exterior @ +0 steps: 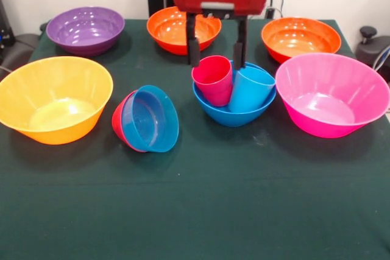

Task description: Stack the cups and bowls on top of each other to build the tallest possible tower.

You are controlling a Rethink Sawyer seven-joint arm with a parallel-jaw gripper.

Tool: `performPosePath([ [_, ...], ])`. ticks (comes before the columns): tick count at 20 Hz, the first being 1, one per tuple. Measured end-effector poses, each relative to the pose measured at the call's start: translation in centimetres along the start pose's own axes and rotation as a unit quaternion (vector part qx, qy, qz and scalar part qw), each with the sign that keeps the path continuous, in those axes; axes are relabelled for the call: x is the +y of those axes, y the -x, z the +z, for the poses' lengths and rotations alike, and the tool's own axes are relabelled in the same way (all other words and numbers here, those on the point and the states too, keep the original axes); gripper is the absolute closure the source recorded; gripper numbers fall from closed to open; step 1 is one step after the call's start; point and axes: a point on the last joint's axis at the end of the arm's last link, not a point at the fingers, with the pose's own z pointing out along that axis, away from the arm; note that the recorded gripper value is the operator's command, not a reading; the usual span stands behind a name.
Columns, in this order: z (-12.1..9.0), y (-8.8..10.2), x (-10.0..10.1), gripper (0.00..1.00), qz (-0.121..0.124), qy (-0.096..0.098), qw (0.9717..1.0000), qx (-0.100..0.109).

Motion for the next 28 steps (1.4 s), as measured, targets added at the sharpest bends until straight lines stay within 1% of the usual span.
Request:
performPosePath([
  [2, 0.4, 0.6, -0.5, 0.00, 0.003, 0.000, 1.0000, -0.002],
  [5, 0.8, 1.1, -1.1, 0.00, 0.005, -0.003, 1.0000, -0.004],
  [11, 1.5, 0.9, -2.5, 0.00, 0.000, -0.015, 0.9999, -0.002],
  [13, 1.6, 0.9, -3.2, 0.00, -0.002, -0.020, 0.9998, -0.002],
  [14, 1.7, 0.9, -3.9, 0.00, -0.003, -0.025, 0.9997, -0.002],
  [16, 1.8, 0.8, -4.4, 0.00, -0.002, -0.028, 0.9996, -0.002],
  [18, 1.8, 0.7, -5.2, 0.00, -0.002, -0.032, 0.9995, 0.000],
  [19, 1.7, 0.3, -6.2, 0.00, -0.001, -0.037, 0.9993, 0.003],
  [20, 1.6, 0.0, -6.6, 0.00, -0.001, -0.040, 0.9992, 0.004],
  [25, 0.9, -1.0, -8.2, 0.00, -0.004, -0.052, 0.9986, 0.009],
  [28, 0.8, -1.0, -8.6, 0.00, -0.008, -0.058, 0.9983, 0.007],
])
